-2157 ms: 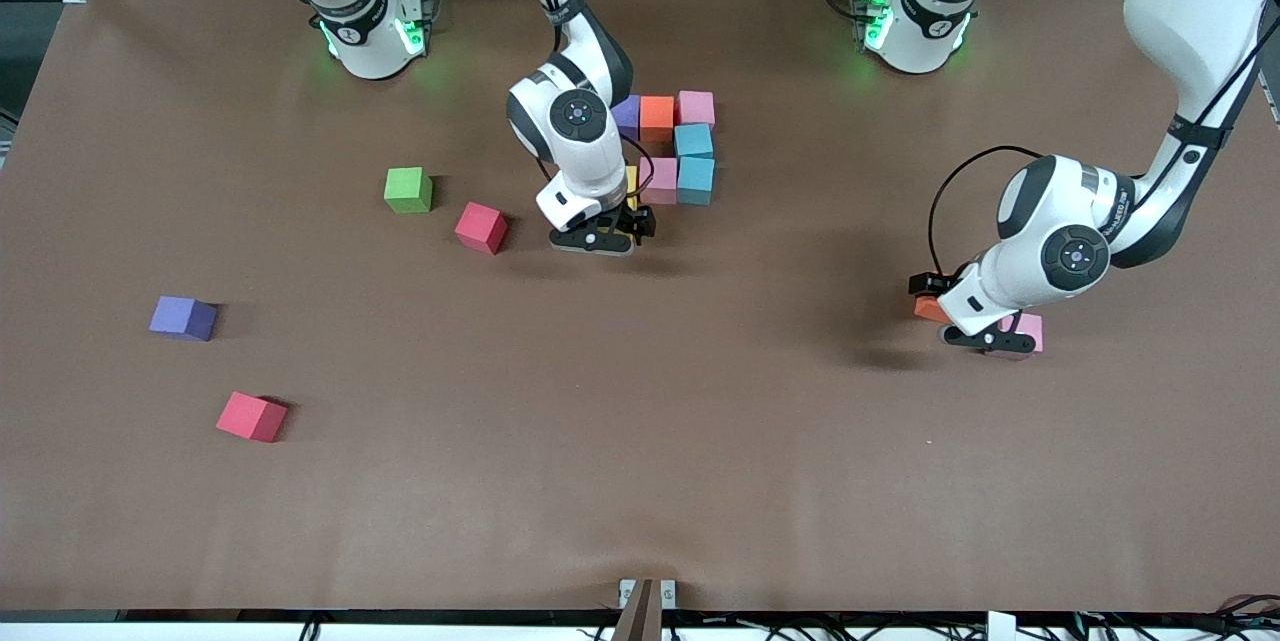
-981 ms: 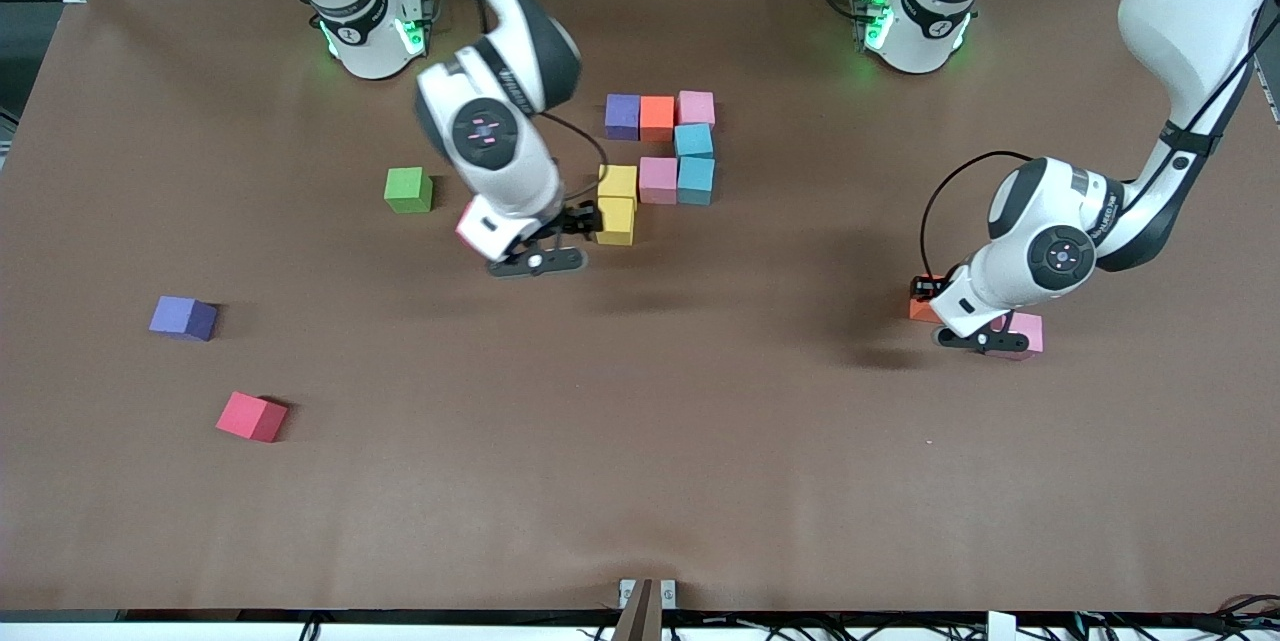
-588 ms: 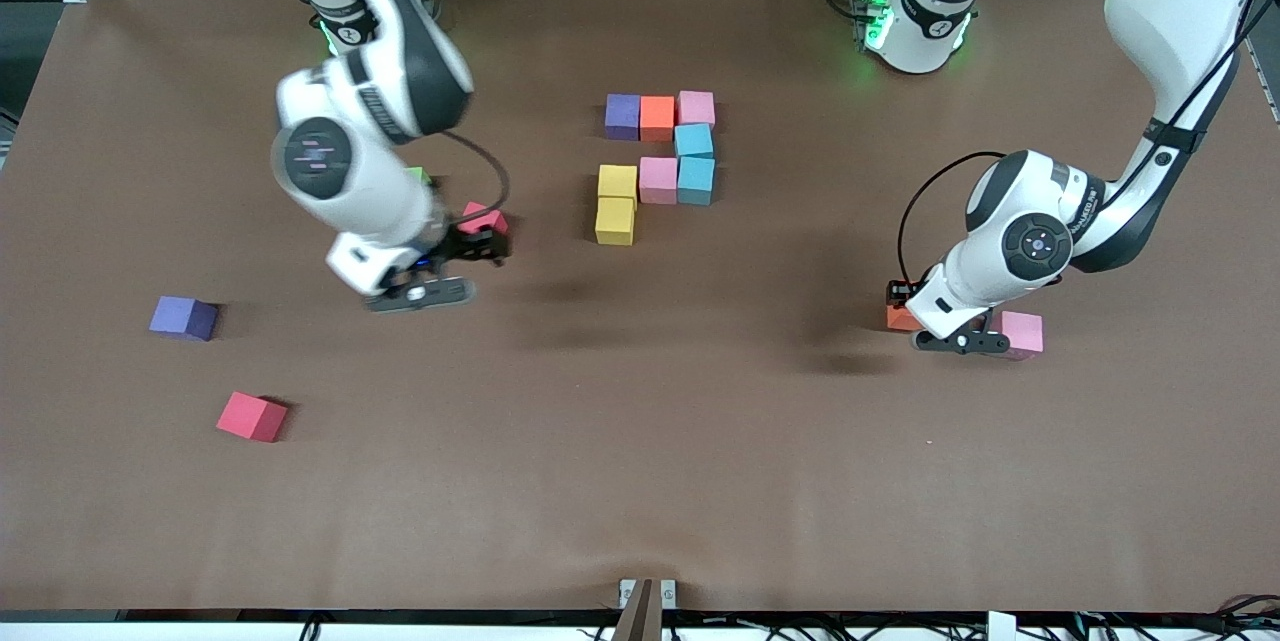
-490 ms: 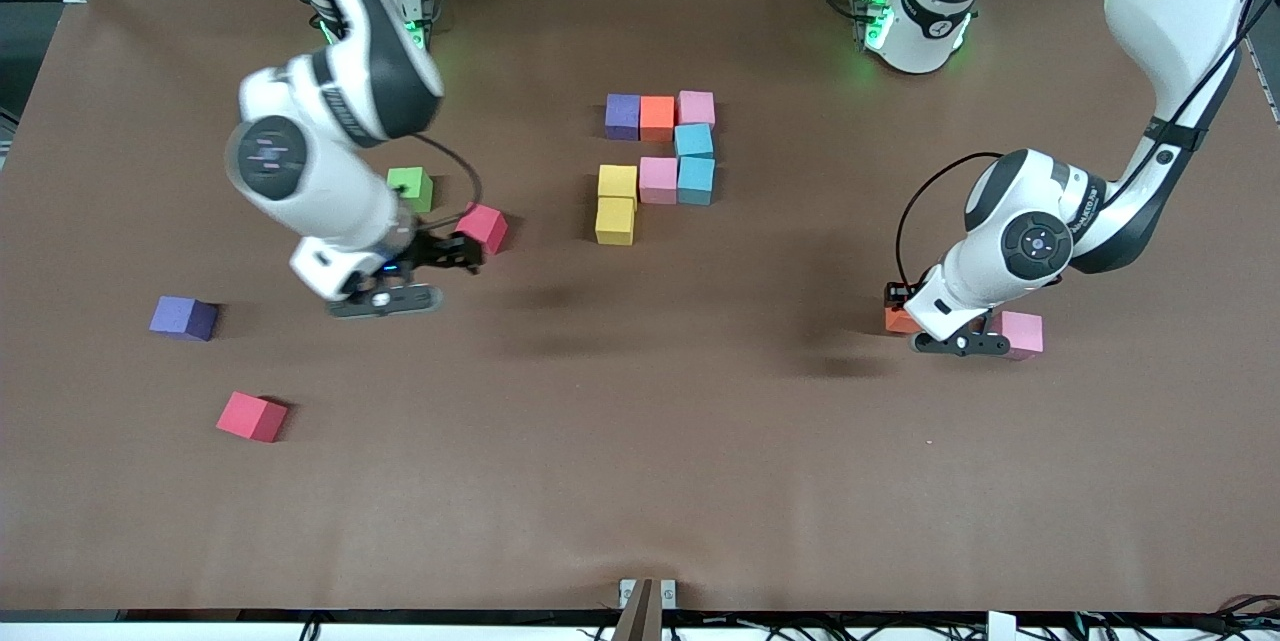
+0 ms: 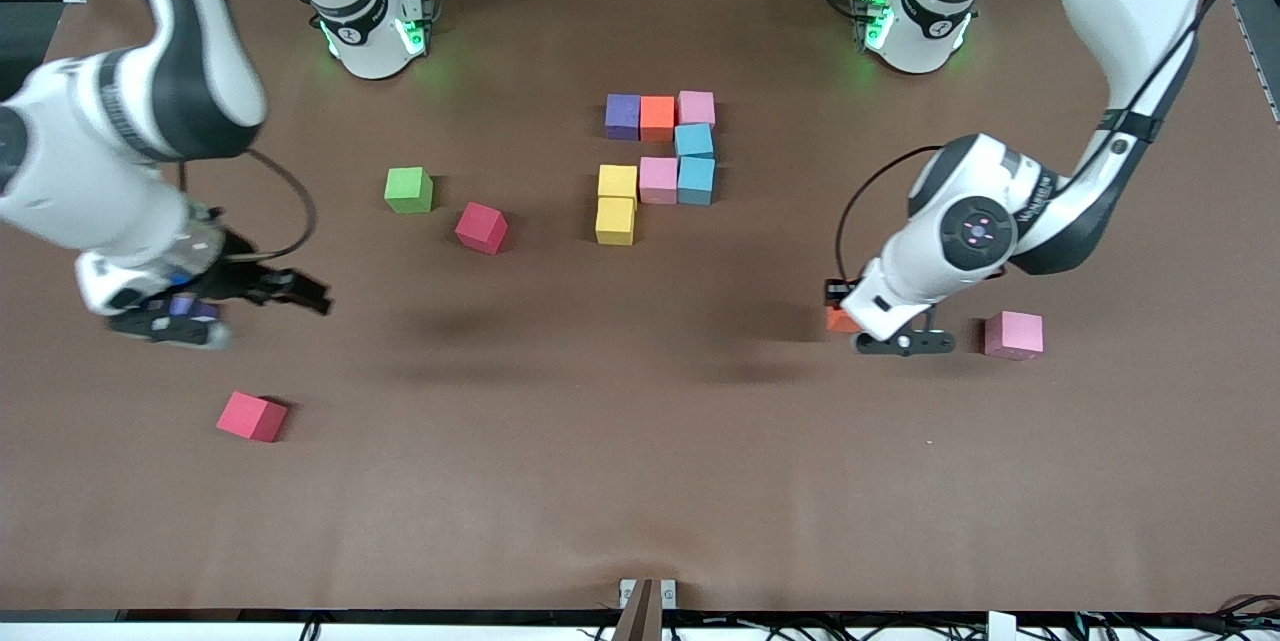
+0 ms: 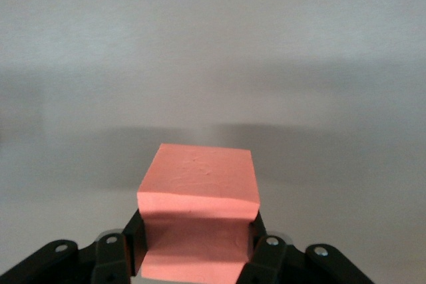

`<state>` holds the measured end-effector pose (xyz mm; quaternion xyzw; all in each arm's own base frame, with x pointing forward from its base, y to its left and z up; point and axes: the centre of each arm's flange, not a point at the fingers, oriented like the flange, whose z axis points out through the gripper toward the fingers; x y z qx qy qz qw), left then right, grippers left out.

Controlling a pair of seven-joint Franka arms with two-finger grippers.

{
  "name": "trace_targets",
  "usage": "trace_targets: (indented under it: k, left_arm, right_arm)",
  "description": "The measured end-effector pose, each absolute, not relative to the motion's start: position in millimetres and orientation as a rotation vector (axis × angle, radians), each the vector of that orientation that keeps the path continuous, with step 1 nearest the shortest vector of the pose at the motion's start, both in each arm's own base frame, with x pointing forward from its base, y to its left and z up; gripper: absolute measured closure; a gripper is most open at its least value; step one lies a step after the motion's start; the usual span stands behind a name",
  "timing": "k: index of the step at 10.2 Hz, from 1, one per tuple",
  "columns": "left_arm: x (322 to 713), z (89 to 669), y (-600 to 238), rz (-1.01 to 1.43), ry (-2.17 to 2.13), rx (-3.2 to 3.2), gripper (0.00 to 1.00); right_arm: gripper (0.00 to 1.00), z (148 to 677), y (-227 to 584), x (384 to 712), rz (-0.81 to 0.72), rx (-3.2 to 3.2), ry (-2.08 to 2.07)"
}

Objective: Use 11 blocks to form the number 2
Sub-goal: 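Carry orange to the figure with the left gripper while the right reaches red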

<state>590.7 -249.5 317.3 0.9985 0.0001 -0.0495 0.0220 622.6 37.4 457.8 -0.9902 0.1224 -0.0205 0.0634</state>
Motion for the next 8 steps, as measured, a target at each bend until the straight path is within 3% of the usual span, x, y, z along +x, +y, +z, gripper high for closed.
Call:
trace_targets:
  k: [4, 8]
  left_arm:
    - [583.6, 318.0, -344.7, -0.180, 0.054, 3.005, 0.41]
    - [564.8, 304.5, -451.0, -0.192, 0.097, 2.978, 0.44]
  right_arm:
    - [0.00, 448.3, -48.4, 673.4, -0.145, -2.984, 0.559]
    - [0.00, 375.6, -101.5, 708.1, -0.107, -3.053, 0.621]
